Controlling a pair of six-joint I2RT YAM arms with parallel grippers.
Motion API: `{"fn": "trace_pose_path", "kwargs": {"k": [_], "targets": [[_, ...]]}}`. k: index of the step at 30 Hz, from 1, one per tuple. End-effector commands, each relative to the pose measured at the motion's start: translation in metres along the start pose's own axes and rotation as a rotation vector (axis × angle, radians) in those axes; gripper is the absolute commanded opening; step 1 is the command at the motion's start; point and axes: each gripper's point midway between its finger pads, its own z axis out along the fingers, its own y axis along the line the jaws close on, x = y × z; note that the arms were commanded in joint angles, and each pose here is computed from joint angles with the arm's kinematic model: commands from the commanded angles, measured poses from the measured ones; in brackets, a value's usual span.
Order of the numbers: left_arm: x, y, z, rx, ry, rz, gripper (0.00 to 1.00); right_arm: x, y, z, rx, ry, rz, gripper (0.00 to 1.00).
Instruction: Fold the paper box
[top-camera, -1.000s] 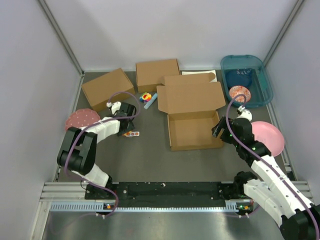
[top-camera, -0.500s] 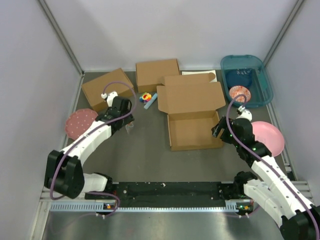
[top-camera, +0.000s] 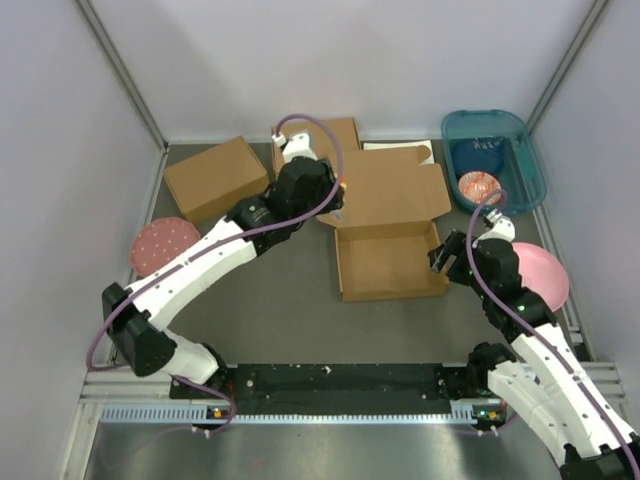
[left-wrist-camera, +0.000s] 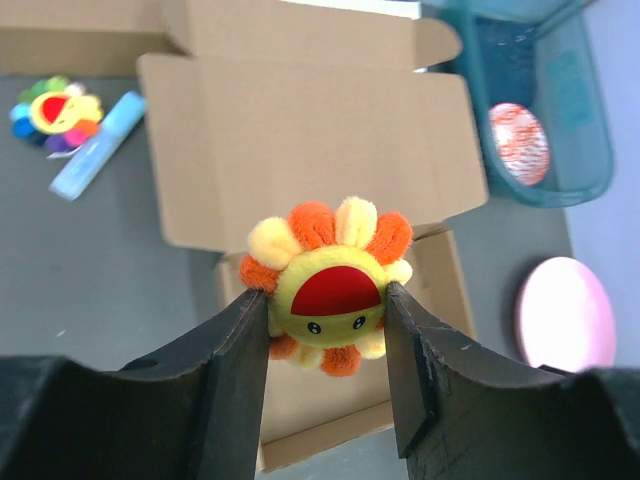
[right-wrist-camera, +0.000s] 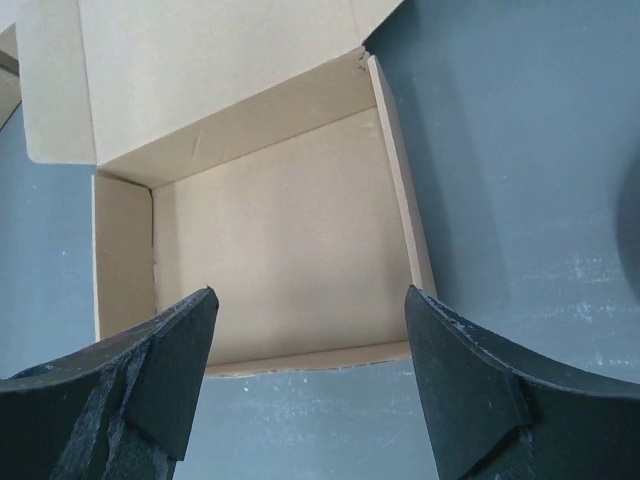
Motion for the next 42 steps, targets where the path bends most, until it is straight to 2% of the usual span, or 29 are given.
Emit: {"fn": "trace_pose_path", "kwargs": {"k": [1, 4, 5, 11, 13, 17, 18, 21, 25, 29, 33, 34, 37, 42], "targets": [[-0.001, -0.041, 0.008, 0.056, -0.003, 0.056, 0.47, -0.022, 0.008, -0.016, -0.018, -0.062, -0.026, 0.77], [0.023, -0.064, 0.025, 0.086, 0.049, 0.075, 0.47, -0.022, 0.003, -0.021, -0.003, -0.061, -0.038, 0.77], [0.043, -0.071, 0.034, 0.094, 0.086, 0.092, 0.47, -0.023, 0.003, -0.024, -0.006, -0.072, -0.037, 0.76], [0.112, -0.076, 0.073, 0.074, 0.228, 0.129, 0.48, -0.029, -0.003, -0.038, 0.02, -0.087, -0.063, 0.77], [0.123, -0.077, 0.08, 0.078, 0.251, 0.132, 0.48, -0.03, -0.004, -0.042, 0.023, -0.095, -0.066, 0.77], [0.154, -0.068, 0.1, 0.041, 0.318, 0.163, 0.57, -0.031, -0.005, -0.042, 0.027, -0.096, -0.066, 0.77], [0.155, -0.067, 0.101, 0.035, 0.322, 0.165, 0.67, -0.03, -0.005, -0.042, 0.028, -0.093, -0.067, 0.77], [0.147, -0.062, 0.096, 0.014, 0.296, 0.173, 0.83, -0.029, -0.006, -0.04, 0.035, -0.087, -0.065, 0.77], [0.111, -0.055, 0.072, -0.001, 0.208, 0.188, 0.91, -0.028, -0.008, -0.035, 0.053, -0.077, -0.059, 0.77], [0.09, -0.023, 0.047, -0.065, 0.116, 0.188, 0.93, -0.022, -0.012, -0.024, 0.078, -0.06, -0.057, 0.77], [0.101, 0.018, 0.036, -0.106, 0.091, 0.188, 0.93, -0.016, -0.02, -0.009, 0.127, -0.051, -0.058, 0.77], [0.111, 0.036, 0.037, -0.128, 0.117, 0.189, 0.93, -0.02, -0.02, -0.004, 0.134, -0.069, -0.052, 0.77], [0.127, 0.051, 0.042, -0.146, 0.141, 0.187, 0.91, -0.021, -0.025, 0.015, 0.182, -0.077, -0.052, 0.77], [0.141, 0.051, 0.054, -0.117, 0.141, 0.176, 0.91, -0.02, -0.033, 0.046, 0.258, -0.072, -0.072, 0.77]]}}
